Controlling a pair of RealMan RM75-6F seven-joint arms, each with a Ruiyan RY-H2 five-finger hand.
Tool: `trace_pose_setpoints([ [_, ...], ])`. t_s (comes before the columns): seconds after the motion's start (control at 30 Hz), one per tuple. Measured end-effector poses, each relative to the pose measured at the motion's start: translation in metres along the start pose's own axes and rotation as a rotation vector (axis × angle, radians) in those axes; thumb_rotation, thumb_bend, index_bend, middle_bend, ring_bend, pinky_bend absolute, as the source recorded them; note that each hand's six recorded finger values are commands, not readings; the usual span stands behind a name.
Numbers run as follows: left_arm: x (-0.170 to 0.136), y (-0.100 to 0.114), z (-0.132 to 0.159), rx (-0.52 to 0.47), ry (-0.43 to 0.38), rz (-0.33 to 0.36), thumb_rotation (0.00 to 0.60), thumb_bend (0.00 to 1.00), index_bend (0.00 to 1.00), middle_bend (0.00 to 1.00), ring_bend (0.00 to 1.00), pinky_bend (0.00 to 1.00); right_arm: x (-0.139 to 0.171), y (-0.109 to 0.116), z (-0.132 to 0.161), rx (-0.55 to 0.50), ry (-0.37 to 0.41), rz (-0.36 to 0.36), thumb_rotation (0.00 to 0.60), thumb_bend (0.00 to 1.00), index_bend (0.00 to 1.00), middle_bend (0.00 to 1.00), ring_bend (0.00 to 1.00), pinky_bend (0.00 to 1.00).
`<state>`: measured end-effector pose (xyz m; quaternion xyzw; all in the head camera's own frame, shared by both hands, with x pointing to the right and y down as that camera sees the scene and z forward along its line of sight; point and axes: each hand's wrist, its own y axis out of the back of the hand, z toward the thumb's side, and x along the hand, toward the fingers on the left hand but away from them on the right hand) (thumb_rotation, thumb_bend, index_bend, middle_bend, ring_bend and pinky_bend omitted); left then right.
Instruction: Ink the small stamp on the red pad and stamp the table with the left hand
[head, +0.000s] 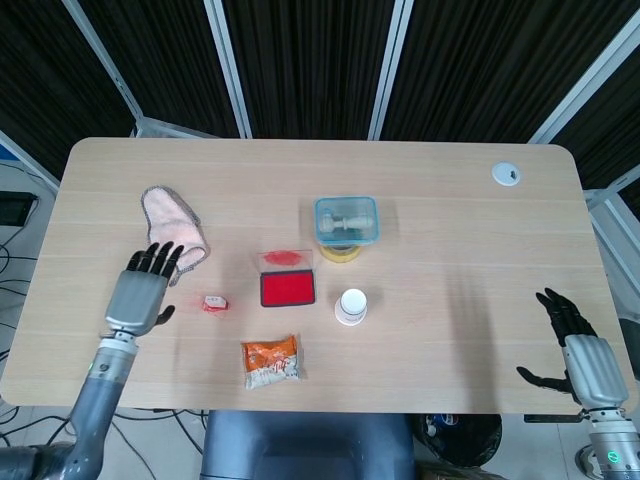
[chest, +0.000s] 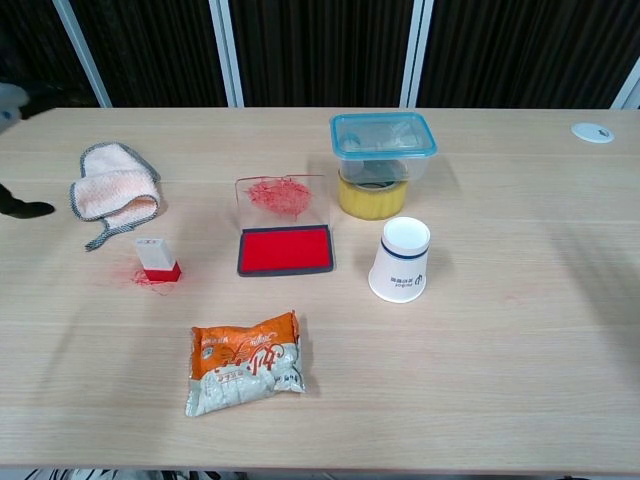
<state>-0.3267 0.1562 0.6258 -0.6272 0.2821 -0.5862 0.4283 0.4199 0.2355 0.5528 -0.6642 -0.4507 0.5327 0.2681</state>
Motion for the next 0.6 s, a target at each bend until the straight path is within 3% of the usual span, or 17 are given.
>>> trace_pose_setpoints([
  [0.33,-0.086,0.006,-0.077,-0.140,0.111,0.098,0.600,0.12,0.00,0.00,0.00,0.00,-0.001,-0.002,0.001,0.037,-0.001,-0.024,0.600,0.18,0.00,0.00,0.00,0.18],
  [0.6,-0.102,0.001,-0.101,-0.153,0.154,0.086,0.600,0.11,0.00,0.00,0.00,0.00,-0.001,-0.004,0.002,0.046,0.001,-0.024,0.600,0.18,0.00,0.00,0.00,0.18],
])
